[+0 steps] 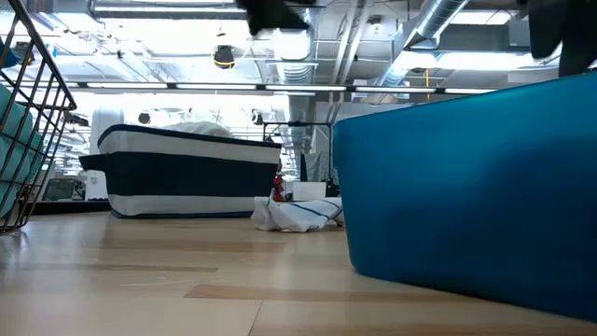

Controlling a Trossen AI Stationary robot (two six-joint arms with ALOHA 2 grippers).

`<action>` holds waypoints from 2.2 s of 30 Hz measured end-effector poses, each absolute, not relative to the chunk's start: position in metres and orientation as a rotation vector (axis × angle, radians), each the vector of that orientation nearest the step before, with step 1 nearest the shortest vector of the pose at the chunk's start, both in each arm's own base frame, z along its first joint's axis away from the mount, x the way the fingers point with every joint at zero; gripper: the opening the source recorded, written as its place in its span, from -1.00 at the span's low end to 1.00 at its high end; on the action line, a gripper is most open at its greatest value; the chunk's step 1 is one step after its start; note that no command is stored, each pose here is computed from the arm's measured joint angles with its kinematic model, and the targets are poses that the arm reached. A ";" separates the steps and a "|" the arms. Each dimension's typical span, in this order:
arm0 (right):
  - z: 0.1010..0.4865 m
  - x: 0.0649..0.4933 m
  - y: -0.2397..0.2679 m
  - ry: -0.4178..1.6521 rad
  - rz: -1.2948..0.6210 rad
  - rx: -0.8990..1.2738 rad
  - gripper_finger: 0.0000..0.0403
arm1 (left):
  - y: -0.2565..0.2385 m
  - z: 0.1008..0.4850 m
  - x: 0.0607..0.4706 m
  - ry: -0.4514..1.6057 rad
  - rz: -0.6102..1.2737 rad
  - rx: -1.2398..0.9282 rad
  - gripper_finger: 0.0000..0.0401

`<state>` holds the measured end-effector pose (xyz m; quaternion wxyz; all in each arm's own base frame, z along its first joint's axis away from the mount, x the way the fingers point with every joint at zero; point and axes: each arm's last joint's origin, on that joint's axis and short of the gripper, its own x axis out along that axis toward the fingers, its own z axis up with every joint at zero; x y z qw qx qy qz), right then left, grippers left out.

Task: Pick & Place Cloths
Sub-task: Put the white short into the wire basket

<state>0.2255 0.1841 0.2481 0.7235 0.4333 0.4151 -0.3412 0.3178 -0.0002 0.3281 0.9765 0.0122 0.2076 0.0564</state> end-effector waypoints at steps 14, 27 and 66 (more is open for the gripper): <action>0.227 0.244 0.167 1.023 -0.711 0.989 0.10 | 0.003 0.428 0.202 0.021 0.184 0.021 0.16; 0.195 0.278 0.183 1.188 -0.695 0.975 -0.61 | 0.004 0.422 0.200 0.077 0.198 0.027 0.16; 0.380 0.394 -0.100 0.208 -0.319 0.477 -1.00 | 0.006 0.453 0.118 -0.134 0.229 -0.058 0.16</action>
